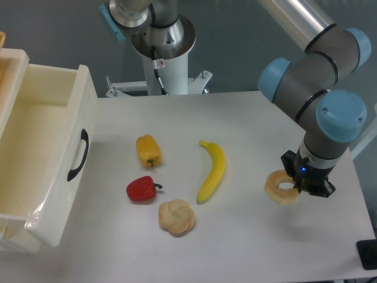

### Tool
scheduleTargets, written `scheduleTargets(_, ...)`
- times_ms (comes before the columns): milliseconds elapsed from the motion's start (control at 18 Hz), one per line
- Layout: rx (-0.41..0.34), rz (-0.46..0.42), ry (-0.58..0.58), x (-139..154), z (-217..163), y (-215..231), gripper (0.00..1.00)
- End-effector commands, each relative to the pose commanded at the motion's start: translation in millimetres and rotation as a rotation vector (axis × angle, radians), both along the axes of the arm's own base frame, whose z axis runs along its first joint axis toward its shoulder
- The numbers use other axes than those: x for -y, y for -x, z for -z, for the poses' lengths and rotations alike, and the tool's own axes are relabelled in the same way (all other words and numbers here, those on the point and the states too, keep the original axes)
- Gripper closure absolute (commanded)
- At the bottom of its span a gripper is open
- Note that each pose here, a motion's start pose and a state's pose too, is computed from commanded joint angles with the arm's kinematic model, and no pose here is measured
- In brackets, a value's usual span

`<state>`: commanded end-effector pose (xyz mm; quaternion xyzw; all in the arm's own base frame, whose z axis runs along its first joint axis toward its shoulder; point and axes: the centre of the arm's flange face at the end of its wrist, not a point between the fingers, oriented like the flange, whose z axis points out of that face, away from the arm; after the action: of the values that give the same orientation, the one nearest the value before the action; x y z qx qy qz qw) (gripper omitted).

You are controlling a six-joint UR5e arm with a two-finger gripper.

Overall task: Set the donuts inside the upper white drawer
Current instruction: 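Lift the held ring donut with the gripper and carry it toward the drawer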

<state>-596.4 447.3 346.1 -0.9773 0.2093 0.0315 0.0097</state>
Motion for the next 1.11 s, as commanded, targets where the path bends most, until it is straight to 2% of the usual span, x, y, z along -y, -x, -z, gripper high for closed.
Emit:
scheduleTargets(222, -0.008, 0.035, -0.002, -4.6, -4.5, -3.3, 1.0)
scheduleTargets(444, -0.039, 0.06, -0.018, -29.6, -27.2, -25.1, 1.0)
scheduleTargets(556, -0.052, 0.033, -0.038, -42.1, -46.1, -44.5, 1.0)
scheduleTargets(722, -0.024, 0.029, -0.07, -55.4, -64.6, -87.7, 1.0)
scheduleTargets(944, 0.003, -0.041, -0.168, -64.1, -108.4, -132.3, 1.0)
scheduleTargets(1111, 0.04, -0.071, -0.224, -82.6, -129.5, -174.3, 1.0)
